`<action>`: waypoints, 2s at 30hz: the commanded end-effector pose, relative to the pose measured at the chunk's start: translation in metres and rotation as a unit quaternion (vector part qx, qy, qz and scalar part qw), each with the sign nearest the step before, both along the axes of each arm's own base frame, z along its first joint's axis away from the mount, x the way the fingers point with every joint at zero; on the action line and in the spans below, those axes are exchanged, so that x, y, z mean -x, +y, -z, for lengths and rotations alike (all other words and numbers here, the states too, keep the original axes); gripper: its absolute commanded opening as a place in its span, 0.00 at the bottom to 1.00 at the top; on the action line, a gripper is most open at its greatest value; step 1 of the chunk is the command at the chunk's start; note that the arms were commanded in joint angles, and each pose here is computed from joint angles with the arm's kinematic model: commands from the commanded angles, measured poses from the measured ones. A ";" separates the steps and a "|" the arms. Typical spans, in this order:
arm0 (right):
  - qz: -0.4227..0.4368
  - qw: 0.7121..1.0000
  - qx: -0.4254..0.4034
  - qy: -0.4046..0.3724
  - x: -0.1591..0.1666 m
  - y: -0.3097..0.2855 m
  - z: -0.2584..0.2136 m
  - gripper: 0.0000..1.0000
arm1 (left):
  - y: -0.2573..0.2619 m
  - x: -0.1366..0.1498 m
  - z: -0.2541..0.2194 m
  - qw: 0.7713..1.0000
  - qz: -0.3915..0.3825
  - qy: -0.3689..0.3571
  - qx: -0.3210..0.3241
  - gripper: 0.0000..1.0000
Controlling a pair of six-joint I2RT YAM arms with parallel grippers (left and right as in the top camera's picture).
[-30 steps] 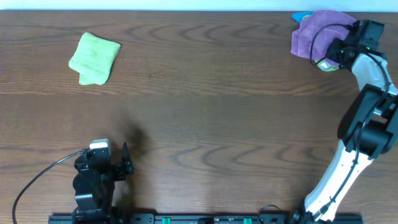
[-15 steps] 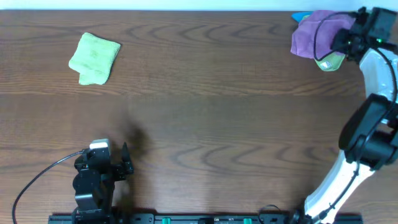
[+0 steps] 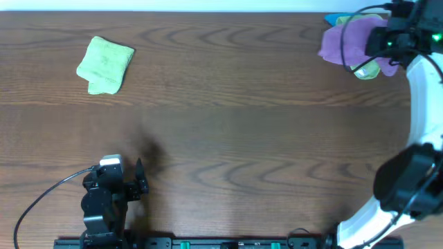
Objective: Fold the cloth
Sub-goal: 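Grasp the purple cloth with the right gripper and lift it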
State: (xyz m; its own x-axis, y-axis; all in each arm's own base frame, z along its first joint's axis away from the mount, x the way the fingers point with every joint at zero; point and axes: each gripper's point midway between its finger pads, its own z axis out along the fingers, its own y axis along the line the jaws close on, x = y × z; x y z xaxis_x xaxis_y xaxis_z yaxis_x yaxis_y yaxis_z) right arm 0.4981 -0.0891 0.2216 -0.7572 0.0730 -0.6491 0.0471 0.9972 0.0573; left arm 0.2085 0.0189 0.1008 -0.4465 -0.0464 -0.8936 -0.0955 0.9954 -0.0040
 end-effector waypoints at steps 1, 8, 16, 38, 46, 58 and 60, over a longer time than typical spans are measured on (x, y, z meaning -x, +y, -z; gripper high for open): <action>-0.047 0.998 0.015 -0.037 0.014 0.036 -0.047 0.01 | 0.002 0.000 0.005 1.000 0.000 0.005 -0.011 0.95; -0.102 0.994 0.017 -0.021 0.072 0.089 -0.083 0.01 | 0.002 0.000 0.005 1.000 0.000 0.005 -0.011 0.95; -0.155 0.988 0.002 -0.008 0.108 0.129 -0.096 0.01 | 0.002 0.000 0.005 1.000 0.000 0.005 -0.011 0.95; 0.044 0.985 0.146 -0.086 -0.008 -0.013 -0.055 0.01 | 0.002 0.000 0.005 1.000 0.000 0.005 -0.011 0.95; 0.126 0.975 0.176 -0.047 -0.014 -0.089 -0.012 0.01 | 0.002 0.000 0.005 1.000 0.000 0.005 -0.011 0.95; 0.137 0.975 0.169 -0.044 -0.008 -0.105 -0.010 0.10 | 0.002 0.000 0.005 1.000 0.000 0.005 -0.011 0.95; 0.135 0.976 0.167 -0.043 -0.008 -0.104 -0.009 0.01 | 0.002 0.000 0.005 1.000 0.000 0.005 -0.011 0.95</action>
State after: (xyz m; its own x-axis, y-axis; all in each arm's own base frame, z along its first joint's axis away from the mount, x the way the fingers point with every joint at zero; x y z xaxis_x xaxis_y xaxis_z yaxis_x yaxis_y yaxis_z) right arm 0.5072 -0.1943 0.2255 -0.6890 0.0383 -0.7238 0.3206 0.9117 -0.2568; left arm 0.2085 0.0189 0.1007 -0.4468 -0.0464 -0.8934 -0.0955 0.9954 -0.0040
